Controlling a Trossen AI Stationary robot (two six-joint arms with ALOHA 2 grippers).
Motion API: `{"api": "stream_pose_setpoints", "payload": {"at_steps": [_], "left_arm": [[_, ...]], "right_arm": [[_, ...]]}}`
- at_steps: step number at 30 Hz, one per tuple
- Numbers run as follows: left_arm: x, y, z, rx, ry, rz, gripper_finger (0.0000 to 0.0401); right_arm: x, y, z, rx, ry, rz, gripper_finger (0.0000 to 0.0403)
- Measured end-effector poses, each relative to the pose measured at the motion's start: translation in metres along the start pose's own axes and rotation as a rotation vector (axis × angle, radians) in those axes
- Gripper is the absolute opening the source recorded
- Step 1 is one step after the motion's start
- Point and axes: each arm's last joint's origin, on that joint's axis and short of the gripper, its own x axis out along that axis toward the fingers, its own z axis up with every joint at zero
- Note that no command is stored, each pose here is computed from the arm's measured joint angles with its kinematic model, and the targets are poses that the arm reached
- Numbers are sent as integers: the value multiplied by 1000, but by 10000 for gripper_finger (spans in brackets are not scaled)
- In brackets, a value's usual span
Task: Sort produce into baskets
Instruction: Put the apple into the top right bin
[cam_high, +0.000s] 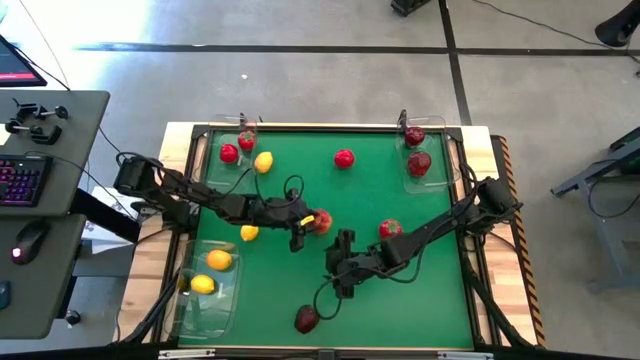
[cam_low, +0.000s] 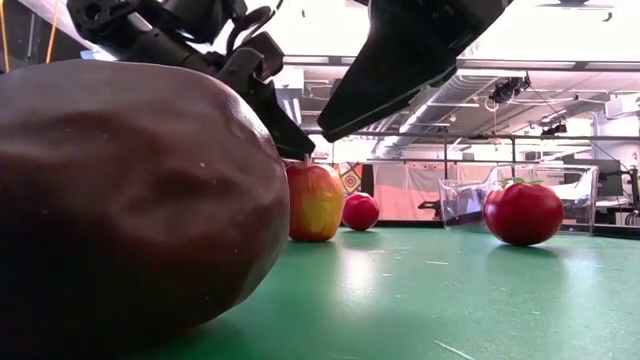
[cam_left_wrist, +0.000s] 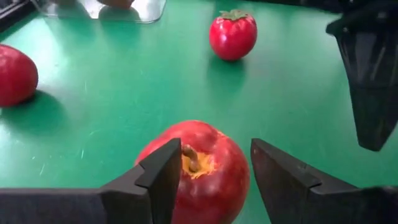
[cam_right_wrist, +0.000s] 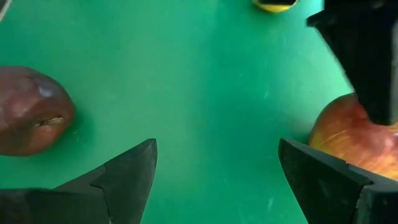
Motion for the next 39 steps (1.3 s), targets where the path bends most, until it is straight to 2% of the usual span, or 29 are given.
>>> {"api": "stream_pose_setpoints", "payload": {"at_steps": [7, 10, 17, 22, 28, 31, 35, 39], "left_arm": [[-20, -15, 14, 142, -85, 91, 184], [-29, -23, 19, 183, -126, 83, 184], [-35, -37, 18, 219, -137, 72, 184], [-37, -40, 18, 252, -140, 78, 184], [-40, -34, 1, 237, -211, 59, 184], [-47, -29, -5, 208, -267, 15, 184], [-62, -25, -7, 195, -319, -52, 184], [-78, -19, -8, 183, -356, -66, 184]], "right_arm": [[-18, -6, 10, -41, -72, -124, 320], [-19, -14, 14, -48, -81, -148, 314], [-2, -49, 17, 33, -91, -164, 289], [3, -69, 22, 100, -104, -204, 249], [11, -79, 21, 123, -86, -179, 192], [16, -82, 19, 129, -81, -180, 175], [21, -85, 17, 136, -75, -217, 168], [19, -87, 19, 139, -99, -288, 175]]}}
